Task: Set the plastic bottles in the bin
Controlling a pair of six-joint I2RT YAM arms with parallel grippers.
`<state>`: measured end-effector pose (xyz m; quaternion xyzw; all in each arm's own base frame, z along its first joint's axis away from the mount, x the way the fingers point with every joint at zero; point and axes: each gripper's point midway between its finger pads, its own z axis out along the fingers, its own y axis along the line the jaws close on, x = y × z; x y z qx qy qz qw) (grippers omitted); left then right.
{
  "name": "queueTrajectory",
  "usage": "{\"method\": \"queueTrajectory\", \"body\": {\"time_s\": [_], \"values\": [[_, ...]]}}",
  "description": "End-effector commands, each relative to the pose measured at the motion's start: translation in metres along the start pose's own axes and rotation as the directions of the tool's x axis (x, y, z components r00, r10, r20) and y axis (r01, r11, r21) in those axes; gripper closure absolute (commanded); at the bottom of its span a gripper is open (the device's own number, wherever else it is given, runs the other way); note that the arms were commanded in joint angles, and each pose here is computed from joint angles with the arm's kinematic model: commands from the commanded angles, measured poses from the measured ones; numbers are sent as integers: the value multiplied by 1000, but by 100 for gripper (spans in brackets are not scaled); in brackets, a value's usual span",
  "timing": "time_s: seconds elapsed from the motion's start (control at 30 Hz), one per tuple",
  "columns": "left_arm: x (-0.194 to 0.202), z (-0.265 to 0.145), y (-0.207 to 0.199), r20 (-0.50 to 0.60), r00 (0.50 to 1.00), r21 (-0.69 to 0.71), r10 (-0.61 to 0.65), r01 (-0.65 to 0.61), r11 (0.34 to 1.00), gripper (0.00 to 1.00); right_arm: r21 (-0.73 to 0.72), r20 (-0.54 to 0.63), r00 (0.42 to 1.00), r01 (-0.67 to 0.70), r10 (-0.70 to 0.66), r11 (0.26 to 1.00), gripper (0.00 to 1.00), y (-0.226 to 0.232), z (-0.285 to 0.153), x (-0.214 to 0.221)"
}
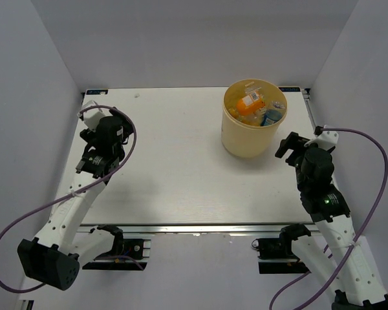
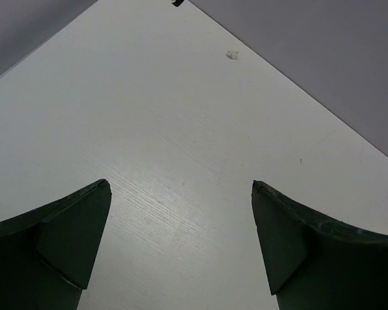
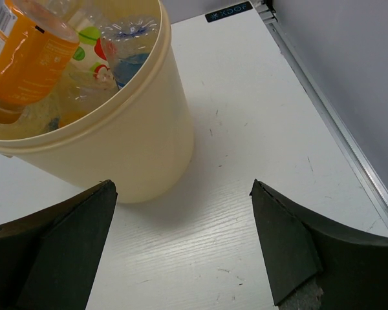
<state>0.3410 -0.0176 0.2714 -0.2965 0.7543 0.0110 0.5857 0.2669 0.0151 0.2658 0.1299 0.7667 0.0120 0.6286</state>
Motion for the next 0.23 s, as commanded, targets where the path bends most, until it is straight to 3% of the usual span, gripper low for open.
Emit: {"method": "queueTrajectory", "body": {"time_s": [0.0, 0.2], "values": [[-2, -6, 14, 26, 999, -41, -24, 25, 999, 2, -3, 79, 996, -50, 50, 999, 11, -1, -5, -20], [-6, -5, 9, 59, 996, -6, -60, 60, 998, 2, -11, 53, 998, -36, 36, 999, 11, 3, -3, -21]]}}
